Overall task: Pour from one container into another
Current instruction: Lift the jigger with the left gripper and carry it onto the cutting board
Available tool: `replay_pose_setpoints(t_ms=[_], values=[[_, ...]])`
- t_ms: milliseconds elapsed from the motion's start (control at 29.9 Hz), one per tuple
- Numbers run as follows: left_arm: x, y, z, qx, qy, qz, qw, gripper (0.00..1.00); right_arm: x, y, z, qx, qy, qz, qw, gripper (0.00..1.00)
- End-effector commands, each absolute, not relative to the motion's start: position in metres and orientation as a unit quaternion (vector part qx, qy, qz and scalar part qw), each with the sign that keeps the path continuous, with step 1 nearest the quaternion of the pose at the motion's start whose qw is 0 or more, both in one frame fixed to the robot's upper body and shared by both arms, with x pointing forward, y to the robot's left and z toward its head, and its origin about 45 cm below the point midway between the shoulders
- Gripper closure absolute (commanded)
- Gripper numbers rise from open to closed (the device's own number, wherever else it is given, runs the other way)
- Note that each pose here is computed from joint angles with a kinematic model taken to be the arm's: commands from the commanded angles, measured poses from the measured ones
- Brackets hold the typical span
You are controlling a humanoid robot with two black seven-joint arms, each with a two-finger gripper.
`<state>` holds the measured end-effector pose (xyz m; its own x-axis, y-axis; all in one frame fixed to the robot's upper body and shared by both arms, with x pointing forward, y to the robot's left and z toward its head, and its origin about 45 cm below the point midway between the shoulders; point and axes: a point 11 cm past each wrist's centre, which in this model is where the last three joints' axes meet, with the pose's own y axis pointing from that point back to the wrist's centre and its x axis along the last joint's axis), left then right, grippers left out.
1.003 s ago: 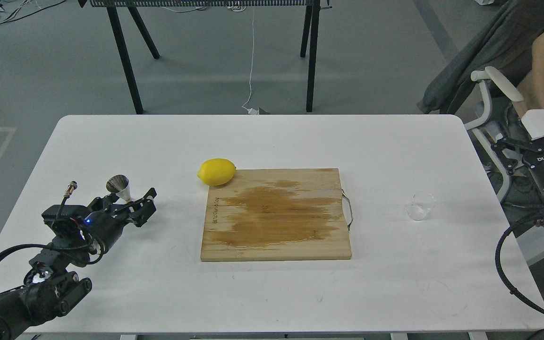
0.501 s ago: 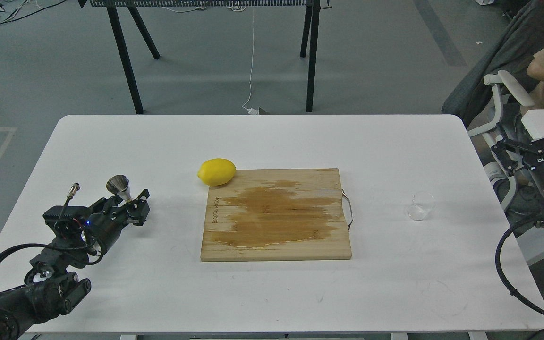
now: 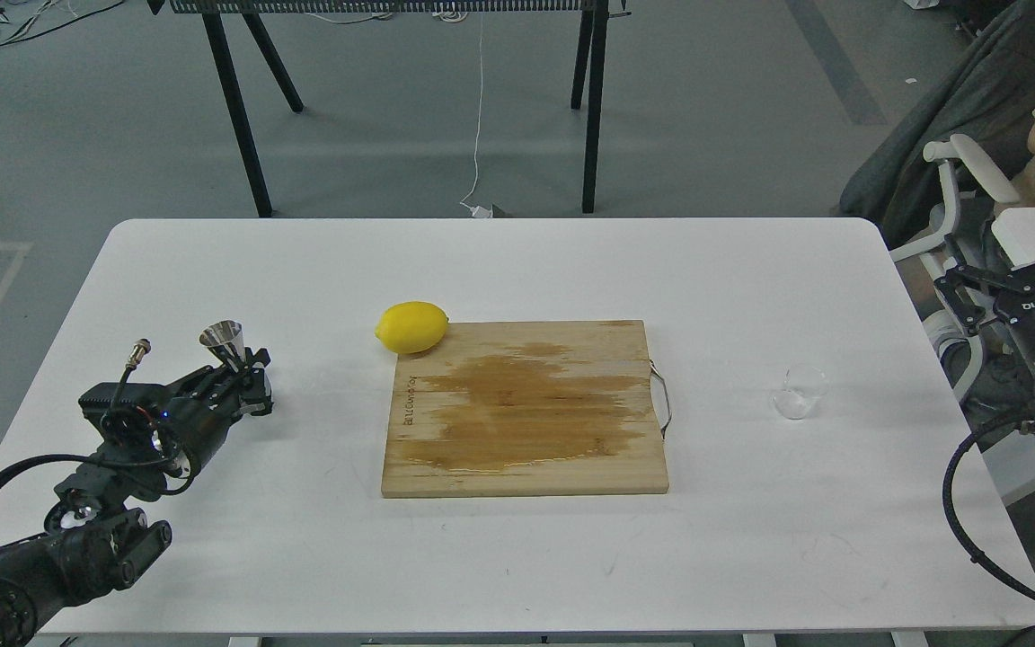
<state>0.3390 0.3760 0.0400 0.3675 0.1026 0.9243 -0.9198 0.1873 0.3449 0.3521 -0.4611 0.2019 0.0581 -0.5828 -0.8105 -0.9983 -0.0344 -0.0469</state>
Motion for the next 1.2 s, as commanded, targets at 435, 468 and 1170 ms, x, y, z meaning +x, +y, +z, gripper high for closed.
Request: replay_pose_setpoints(t_ms=[435,468,1170], values=[[0.444,0.259,0.189,0.297,-0.552,0.41,0.663,0.91,0.351,-0.463,0.199,-0.644,0.615,0.314,0.33,0.01],[0.442,0.236,0.193,0.269,-0.554,0.405,0.676,0.91,0.351,-0.464,0.198,-0.643,0.616,0.315,0.329,0.01],[0.335,0.082,0.09,0.204,-0.486,0.273,0.805,0.9,0.346,-0.472,0.198,-0.641,0.623,0.312,0.321,0.01]])
